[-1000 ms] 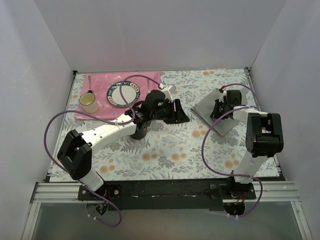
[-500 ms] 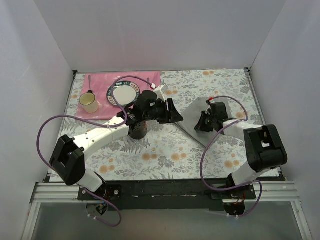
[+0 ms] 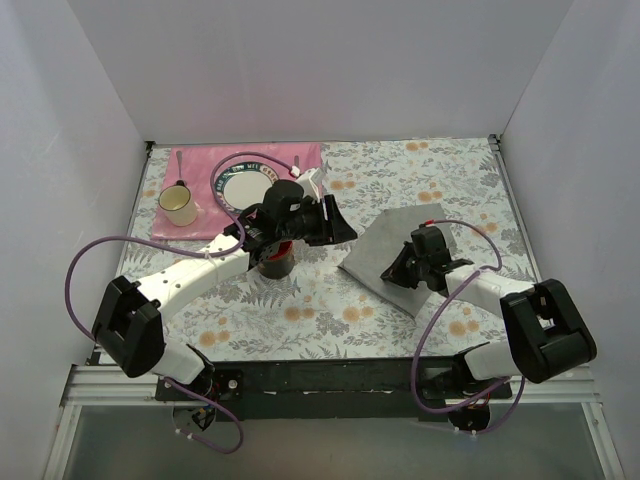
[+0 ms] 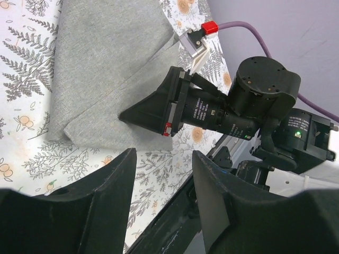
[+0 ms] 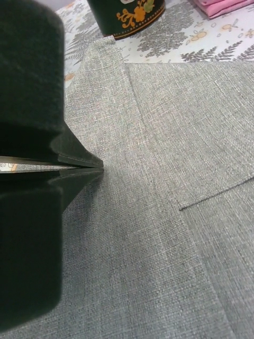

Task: Fold the napkin, place the utensils inside, and roll it up
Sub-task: Fold the napkin

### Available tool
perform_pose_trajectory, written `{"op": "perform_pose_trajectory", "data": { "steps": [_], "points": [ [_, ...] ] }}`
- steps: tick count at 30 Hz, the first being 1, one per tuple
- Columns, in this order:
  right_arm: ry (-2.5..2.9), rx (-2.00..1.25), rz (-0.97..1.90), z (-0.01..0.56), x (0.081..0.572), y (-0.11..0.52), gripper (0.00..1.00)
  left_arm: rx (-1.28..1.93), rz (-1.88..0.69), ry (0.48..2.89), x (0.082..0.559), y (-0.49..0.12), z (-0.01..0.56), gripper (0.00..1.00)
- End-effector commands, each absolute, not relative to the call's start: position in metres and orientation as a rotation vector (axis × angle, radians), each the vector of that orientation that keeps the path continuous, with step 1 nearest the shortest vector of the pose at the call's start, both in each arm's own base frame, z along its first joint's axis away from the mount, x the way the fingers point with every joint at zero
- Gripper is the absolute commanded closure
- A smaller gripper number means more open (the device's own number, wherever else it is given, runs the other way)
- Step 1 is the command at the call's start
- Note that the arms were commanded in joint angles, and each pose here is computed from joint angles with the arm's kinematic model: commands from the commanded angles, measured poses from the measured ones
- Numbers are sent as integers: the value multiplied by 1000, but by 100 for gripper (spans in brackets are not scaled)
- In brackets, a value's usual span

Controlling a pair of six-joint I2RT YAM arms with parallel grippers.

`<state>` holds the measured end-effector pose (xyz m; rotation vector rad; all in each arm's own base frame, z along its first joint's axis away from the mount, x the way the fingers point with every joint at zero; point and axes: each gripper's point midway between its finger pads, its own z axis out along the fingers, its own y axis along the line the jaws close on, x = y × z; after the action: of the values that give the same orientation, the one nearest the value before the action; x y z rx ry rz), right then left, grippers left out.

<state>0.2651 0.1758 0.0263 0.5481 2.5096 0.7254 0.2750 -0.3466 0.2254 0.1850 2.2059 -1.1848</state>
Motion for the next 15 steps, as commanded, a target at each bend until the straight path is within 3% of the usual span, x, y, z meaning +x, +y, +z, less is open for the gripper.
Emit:
{"op": "perform_pose_trajectory", "data": {
  "steps": [1,5,12,15],
  "points": [
    [2492,415,649,47,274,176,89,208,-1198,2126,270,-337,260,54],
    [2537,201,329,63,283,142,79,222,-1221,2109,262,-334,269,53],
    [2533,192,183,60,272,109,80,224,-1296,2103,246,-332,280,52],
    [2554,219,181,49,264,105,81,220,-1323,2099,240,-332,285,47]
  ]
}}
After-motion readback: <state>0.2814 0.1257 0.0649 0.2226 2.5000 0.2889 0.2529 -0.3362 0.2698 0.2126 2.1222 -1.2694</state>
